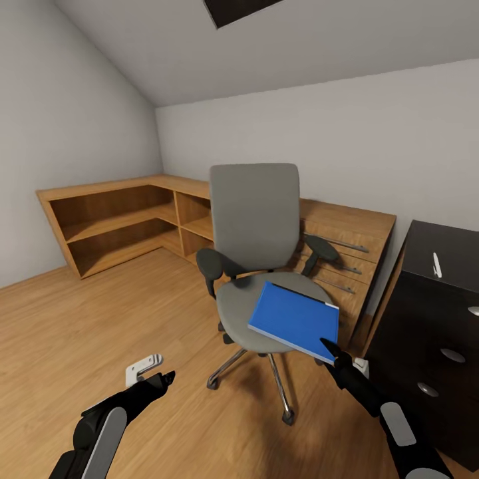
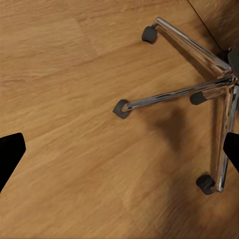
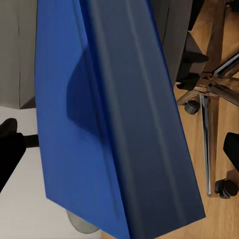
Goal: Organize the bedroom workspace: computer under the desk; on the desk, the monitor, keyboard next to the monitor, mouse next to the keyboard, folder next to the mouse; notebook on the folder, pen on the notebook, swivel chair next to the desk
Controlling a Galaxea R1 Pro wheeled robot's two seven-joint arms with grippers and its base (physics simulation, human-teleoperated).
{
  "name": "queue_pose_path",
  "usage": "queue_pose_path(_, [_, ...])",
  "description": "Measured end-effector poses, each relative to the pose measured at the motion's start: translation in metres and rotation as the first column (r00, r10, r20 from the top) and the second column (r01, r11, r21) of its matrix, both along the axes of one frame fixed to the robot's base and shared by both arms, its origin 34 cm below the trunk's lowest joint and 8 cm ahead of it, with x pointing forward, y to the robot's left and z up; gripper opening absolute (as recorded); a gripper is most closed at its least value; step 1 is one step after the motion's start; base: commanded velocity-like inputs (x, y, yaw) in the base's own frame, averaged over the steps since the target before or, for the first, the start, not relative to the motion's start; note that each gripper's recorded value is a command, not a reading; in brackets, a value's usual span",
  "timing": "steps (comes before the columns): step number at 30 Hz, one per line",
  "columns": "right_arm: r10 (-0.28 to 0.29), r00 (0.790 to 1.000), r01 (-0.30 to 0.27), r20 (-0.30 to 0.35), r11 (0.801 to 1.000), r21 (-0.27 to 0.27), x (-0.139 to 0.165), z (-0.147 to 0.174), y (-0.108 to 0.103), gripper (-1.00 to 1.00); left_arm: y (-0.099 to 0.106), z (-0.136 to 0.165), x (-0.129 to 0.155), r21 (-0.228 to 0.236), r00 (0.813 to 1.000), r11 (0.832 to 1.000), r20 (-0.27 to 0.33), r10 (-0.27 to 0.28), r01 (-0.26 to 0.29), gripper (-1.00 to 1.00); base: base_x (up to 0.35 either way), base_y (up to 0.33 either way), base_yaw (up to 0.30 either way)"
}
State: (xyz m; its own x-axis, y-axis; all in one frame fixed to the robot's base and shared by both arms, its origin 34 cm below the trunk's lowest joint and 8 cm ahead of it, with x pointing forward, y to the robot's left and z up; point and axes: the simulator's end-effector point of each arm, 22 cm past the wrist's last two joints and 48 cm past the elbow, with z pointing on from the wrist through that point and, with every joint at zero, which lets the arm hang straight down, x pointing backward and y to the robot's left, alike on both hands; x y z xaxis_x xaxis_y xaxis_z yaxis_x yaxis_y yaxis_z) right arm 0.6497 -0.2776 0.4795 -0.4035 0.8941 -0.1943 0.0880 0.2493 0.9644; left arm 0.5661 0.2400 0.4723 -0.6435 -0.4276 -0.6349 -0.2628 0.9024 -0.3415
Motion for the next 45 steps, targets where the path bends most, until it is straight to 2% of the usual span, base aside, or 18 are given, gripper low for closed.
queue_pose_path(5, [0.000,1.000,0.000,0.000,1.000,-0.001,0.000,0.000,0.000,1.00,0.000,0.000,0.000,-0.001,1.000,1.000,0.000,0.000,0.000,1.00,0.000,0.000,0.000])
queue_pose_path(6, [0.000,1.000,0.000,0.000,1.000,-0.001,0.000,0.000,0.000,-1.00,0.000,0.000,0.000,-0.001,1.000,1.000,0.000,0.000,0.000,1.00,0.000,0.000,0.000])
queue_pose_path(19, [0.000,1.000,0.000,0.003,1.000,0.000,0.000,0.002,-0.001,-1.00,-0.001,0.000,0.000,-0.002,1.000,1.000,0.000,0.000,0.000,1.00,0.000,0.000,0.000])
queue_pose_path(27, [0.000,1.000,0.000,0.005,1.000,-0.004,0.006,0.020,-0.002,-1.00,0.000,0.018,0.005,0.000,1.000,1.000,0.000,0.001,-0.001,1.00,0.000,0.000,0.000])
queue_pose_path(32, [-0.002,1.000,0.002,0.012,1.000,-0.007,0.009,0.033,-0.002,-1.00,0.001,0.029,0.008,0.003,1.000,1.000,0.000,0.004,-0.004,1.00,0.000,0.000,0.000])
queue_pose_path(35, [-0.005,0.999,0.006,0.037,1.000,-0.018,0.015,0.050,-0.004,-1.00,0.001,0.036,0.009,0.004,1.000,1.000,0.000,0.005,-0.005,1.00,-0.042,0.000,0.000])
queue_pose_path(39, [0.004,0.996,0.000,0.090,0.999,-0.043,0.025,0.081,0.000,-1.00,0.001,0.044,0.012,0.005,1.000,1.000,-0.001,0.007,-0.007,1.00,-0.264,0.000,0.000])
queue_pose_path(45, [0.021,0.994,-0.014,0.107,0.997,-0.070,0.030,0.101,0.008,-1.00,0.001,0.057,0.015,0.005,1.000,1.000,-0.001,0.007,-0.007,1.00,-0.332,0.000,0.000])
